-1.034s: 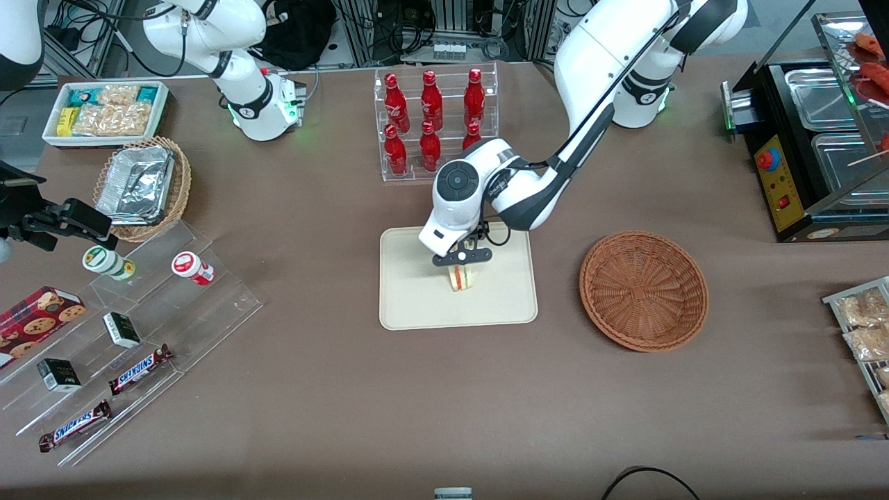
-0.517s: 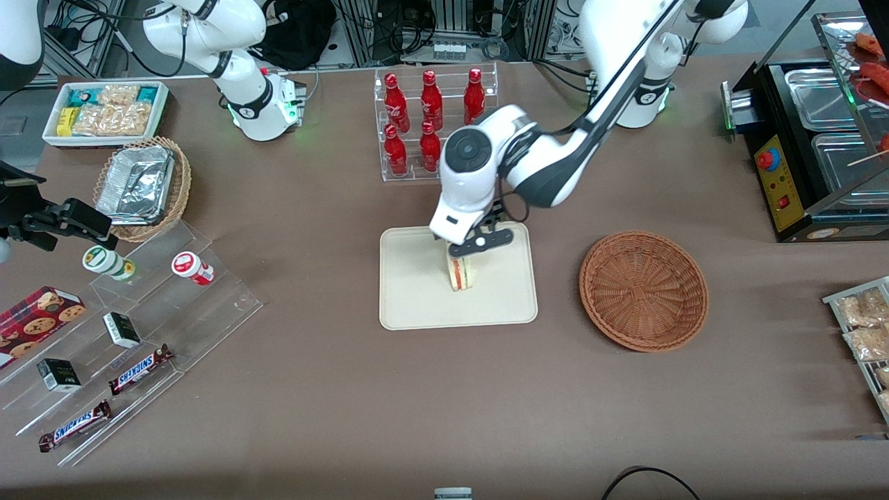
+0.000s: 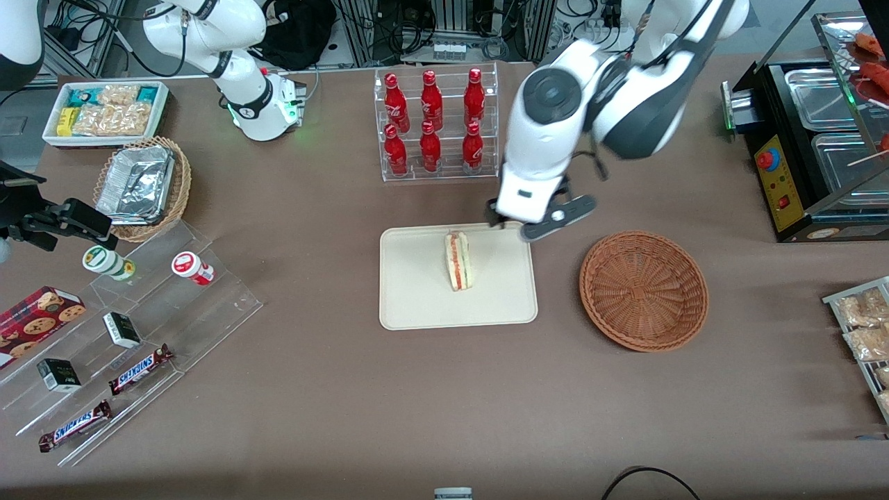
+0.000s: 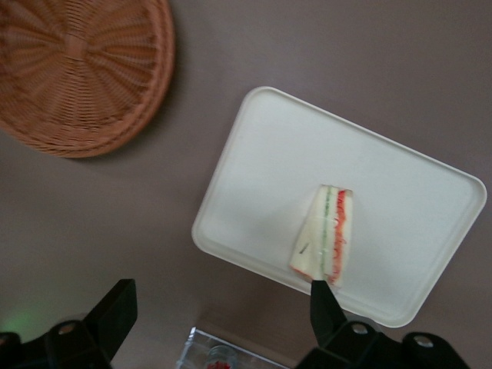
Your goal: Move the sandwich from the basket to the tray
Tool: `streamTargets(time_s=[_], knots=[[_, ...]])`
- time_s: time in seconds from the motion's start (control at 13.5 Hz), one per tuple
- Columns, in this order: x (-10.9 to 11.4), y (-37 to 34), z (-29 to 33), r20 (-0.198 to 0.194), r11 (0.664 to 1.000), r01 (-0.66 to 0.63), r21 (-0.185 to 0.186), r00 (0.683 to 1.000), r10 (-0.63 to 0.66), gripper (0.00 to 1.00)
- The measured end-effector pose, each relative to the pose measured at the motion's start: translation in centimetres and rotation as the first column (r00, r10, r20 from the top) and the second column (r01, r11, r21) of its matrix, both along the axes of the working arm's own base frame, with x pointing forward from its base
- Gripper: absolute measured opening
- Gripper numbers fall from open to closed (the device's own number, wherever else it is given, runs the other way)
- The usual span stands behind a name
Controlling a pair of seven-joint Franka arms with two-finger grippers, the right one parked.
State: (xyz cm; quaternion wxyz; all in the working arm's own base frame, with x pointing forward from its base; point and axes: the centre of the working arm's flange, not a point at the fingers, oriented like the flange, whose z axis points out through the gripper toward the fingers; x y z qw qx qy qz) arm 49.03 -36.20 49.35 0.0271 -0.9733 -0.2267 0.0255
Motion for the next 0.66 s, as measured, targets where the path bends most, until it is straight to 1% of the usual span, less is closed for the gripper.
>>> streamTargets(time_s=[0.15, 0.22, 0.44, 0.66], knots=[[0.1, 3.7, 2.7, -0.019, 1.0, 0.013, 0.029, 1.0, -0.012, 1.0], [0.3, 5.9, 3.9, -0.037, 0.999, 0.026, 0.035, 0.999, -0.025, 1.0], [1.2, 13.0, 6.7, -0.086, 0.997, 0.072, 0.037, 0.994, -0.068, 1.0], [1.9, 19.4, 8.1, -0.134, 0.991, 0.135, 0.025, 0.982, -0.131, 1.0]])
